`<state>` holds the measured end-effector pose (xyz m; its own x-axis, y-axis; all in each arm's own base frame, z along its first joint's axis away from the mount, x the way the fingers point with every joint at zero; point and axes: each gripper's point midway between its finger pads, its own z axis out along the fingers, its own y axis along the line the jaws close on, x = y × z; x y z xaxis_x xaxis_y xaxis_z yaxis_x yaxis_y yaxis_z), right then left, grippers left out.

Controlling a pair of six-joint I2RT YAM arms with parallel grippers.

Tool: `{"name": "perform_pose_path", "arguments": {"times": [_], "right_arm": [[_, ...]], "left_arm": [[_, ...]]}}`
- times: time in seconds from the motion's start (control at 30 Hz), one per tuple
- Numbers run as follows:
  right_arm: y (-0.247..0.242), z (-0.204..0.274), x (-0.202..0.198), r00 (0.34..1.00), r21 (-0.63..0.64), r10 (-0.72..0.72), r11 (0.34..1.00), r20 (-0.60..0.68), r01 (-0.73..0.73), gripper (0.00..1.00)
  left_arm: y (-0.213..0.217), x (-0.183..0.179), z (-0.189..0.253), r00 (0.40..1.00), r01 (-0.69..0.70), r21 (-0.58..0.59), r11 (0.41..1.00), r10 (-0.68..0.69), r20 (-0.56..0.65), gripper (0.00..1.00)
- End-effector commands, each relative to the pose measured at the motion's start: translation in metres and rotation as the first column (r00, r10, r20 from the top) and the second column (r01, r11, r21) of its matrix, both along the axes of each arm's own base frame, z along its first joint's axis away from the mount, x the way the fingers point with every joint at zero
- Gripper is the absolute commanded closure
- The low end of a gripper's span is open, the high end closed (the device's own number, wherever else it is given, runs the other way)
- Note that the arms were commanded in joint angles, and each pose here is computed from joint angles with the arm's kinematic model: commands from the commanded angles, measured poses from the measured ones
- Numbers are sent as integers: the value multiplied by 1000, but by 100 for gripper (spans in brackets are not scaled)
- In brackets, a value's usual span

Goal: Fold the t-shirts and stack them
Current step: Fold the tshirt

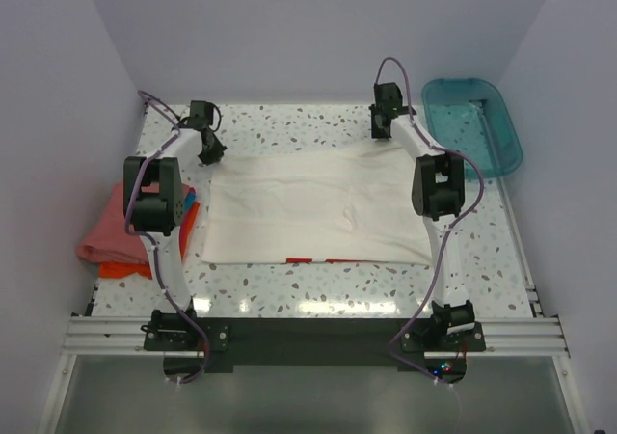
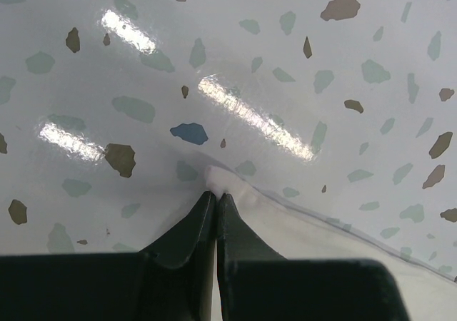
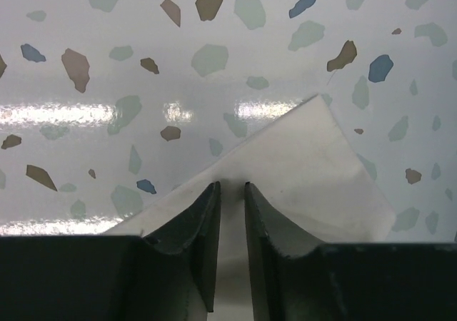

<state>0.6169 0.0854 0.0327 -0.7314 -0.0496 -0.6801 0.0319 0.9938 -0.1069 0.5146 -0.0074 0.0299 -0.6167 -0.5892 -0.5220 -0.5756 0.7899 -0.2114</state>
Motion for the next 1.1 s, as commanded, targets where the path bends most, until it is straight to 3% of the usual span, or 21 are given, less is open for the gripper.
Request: {"name": "perform_pose_path", "arguments": {"times": [0.0, 0.03, 0.13, 0.27, 0.53, 0.77, 0.8, 0.87, 0.97, 1.07], "right_arm": [[-3, -2, -4, 999, -6, -3, 1000, -41, 3, 78], [-2, -2, -4, 999, -2, 0, 1000, -41, 0, 89], [1, 2, 1, 1000, 16, 11, 1000, -21, -11, 100], [6, 24, 16, 998, 70, 4, 997, 70, -9, 100], [11, 113, 46, 943, 184, -63, 983, 328, 2, 100], [3, 134, 49, 931, 180, -79, 984, 357, 14, 100], [-1, 131, 49, 934, 155, -73, 988, 350, 20, 98], [-6, 111, 41, 956, 104, -59, 994, 287, 31, 76], [-13, 82, 33, 975, 36, -29, 999, 218, 22, 62], [-14, 53, 27, 991, 0, 25, 1000, 132, -25, 57]], "left_arm": [[3, 17, 21, 997, 14, 3, 1000, -15, 78, 100], [2, 17, 20, 997, 18, 0, 1000, -18, 74, 100], [0, 19, 21, 996, 25, -11, 1000, -24, 85, 100], [-3, 24, 23, 993, 36, -21, 999, -33, 113, 100], [-3, 35, 45, 980, 54, -9, 999, -51, 191, 100], [-2, 39, 53, 975, 57, 0, 998, -56, 216, 100], [-1, 38, 52, 976, 57, 3, 998, -56, 212, 100], [1, 36, 51, 978, 50, 11, 999, -51, 204, 100], [0, 33, 47, 980, 52, 7, 999, -53, 194, 100], [-1, 31, 42, 981, 56, -1, 998, -54, 186, 100]]}}
